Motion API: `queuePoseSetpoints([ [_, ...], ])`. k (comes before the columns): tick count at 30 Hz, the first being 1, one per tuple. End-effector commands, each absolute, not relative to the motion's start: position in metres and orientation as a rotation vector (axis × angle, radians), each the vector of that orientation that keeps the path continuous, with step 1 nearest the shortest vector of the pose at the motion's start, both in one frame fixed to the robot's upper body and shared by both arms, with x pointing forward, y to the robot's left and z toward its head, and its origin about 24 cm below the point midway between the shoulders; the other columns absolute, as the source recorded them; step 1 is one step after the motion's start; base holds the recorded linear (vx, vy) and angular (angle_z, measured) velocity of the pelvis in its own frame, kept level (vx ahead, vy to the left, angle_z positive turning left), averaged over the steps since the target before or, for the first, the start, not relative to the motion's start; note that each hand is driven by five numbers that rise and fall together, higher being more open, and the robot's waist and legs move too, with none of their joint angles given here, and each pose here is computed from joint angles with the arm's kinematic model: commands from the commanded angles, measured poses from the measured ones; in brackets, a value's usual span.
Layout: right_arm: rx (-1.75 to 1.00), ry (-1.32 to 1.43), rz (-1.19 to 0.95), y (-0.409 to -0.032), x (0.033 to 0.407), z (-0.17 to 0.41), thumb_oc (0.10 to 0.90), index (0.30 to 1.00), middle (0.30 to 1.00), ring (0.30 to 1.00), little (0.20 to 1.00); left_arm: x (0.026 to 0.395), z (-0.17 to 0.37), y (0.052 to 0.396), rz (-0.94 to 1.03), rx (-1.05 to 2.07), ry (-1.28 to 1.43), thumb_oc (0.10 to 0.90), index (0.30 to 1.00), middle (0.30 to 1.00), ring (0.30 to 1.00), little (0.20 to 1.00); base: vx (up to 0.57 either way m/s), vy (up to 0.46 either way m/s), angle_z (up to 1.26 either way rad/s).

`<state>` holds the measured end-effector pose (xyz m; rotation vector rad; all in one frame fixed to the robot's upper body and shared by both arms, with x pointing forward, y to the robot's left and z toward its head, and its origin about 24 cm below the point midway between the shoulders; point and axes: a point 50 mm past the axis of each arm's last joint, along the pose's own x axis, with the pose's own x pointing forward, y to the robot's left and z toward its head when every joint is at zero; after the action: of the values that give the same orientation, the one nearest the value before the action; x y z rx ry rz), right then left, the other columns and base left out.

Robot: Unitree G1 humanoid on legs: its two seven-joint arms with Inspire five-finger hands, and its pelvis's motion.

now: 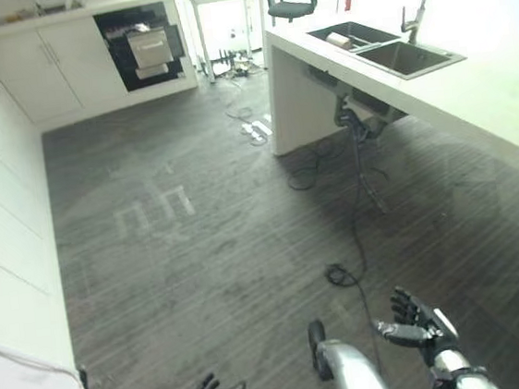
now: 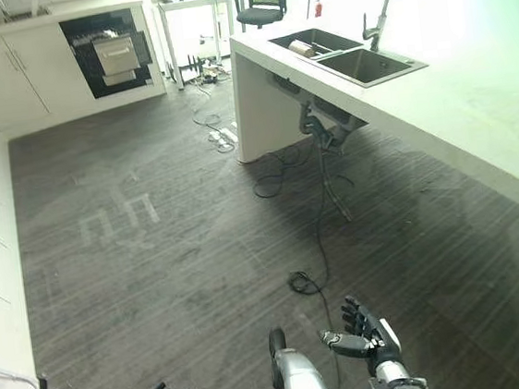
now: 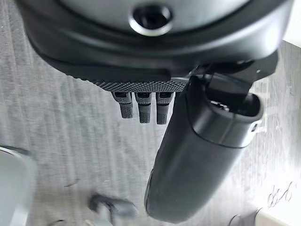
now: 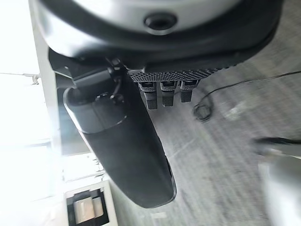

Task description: Place the dishes in the dishwasher.

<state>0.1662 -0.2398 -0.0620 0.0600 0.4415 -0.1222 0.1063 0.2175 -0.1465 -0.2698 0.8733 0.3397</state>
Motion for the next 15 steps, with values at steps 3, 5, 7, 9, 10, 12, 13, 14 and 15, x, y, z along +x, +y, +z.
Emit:
queuePoseSetpoints([
  [3,0.05,0.063,-0.072,-0.238,0.224,0.006,0.8,0.9,0.9,0.9,0.9,0.158,-0.113,0.229,0.264,-0.186,0.607,0.8,0.9,0.9,0.9,0.9,0.32,-0.155,0.02],
  [5,0.038,0.058,-0.064,-0.241,0.225,0.008,0.8,0.9,0.9,0.9,0.9,0.161,-0.112,0.225,0.271,-0.208,0.589,0.8,0.9,0.9,0.9,0.9,0.24,-0.154,-0.13],
  [7,0.012,0.045,-0.044,-0.245,0.224,0.011,0.8,0.9,0.9,0.9,0.9,0.161,-0.11,0.22,0.263,-0.237,0.558,0.8,0.9,0.9,0.9,0.9,0.2,-0.198,-0.15],
  [9,-0.005,0.038,-0.045,-0.25,0.221,0.014,0.8,0.9,0.9,0.9,0.9,0.166,-0.103,0.219,0.238,-0.226,0.515,0.8,0.9,0.9,0.9,0.9,0.18,-0.195,0.09],
  [10,-0.003,0.036,-0.049,-0.251,0.22,0.014,0.8,0.9,0.9,0.9,0.9,0.167,-0.101,0.22,0.234,-0.224,0.507,0.8,0.9,0.9,0.9,0.9,0.21,-0.161,-0.2],
  [12,0.011,0.033,-0.054,-0.253,0.219,0.016,0.8,0.9,0.9,0.9,0.9,0.166,-0.097,0.225,0.244,-0.239,0.483,0.8,0.9,0.9,0.9,0.9,0.28,-0.067,-0.39],
  [13,0.009,0.031,-0.043,-0.251,0.221,0.017,0.8,0.9,0.9,0.9,0.9,0.165,-0.095,0.227,0.25,-0.251,0.476,0.8,0.9,0.9,0.9,0.9,0.34,0.013,-0.38],
  [14,0.003,0.03,-0.031,-0.248,0.223,0.018,0.8,0.9,0.9,0.9,0.9,0.163,-0.093,0.228,0.249,-0.253,0.469,0.8,0.9,0.9,0.9,0.9,0.37,0.072,-0.56],
  [15,-0.007,0.028,-0.016,-0.245,0.225,0.019,0.8,0.9,0.9,0.9,0.9,0.162,-0.093,0.228,0.244,-0.244,0.463,0.8,0.9,0.9,0.9,0.9,0.43,0.154,-0.62],
])
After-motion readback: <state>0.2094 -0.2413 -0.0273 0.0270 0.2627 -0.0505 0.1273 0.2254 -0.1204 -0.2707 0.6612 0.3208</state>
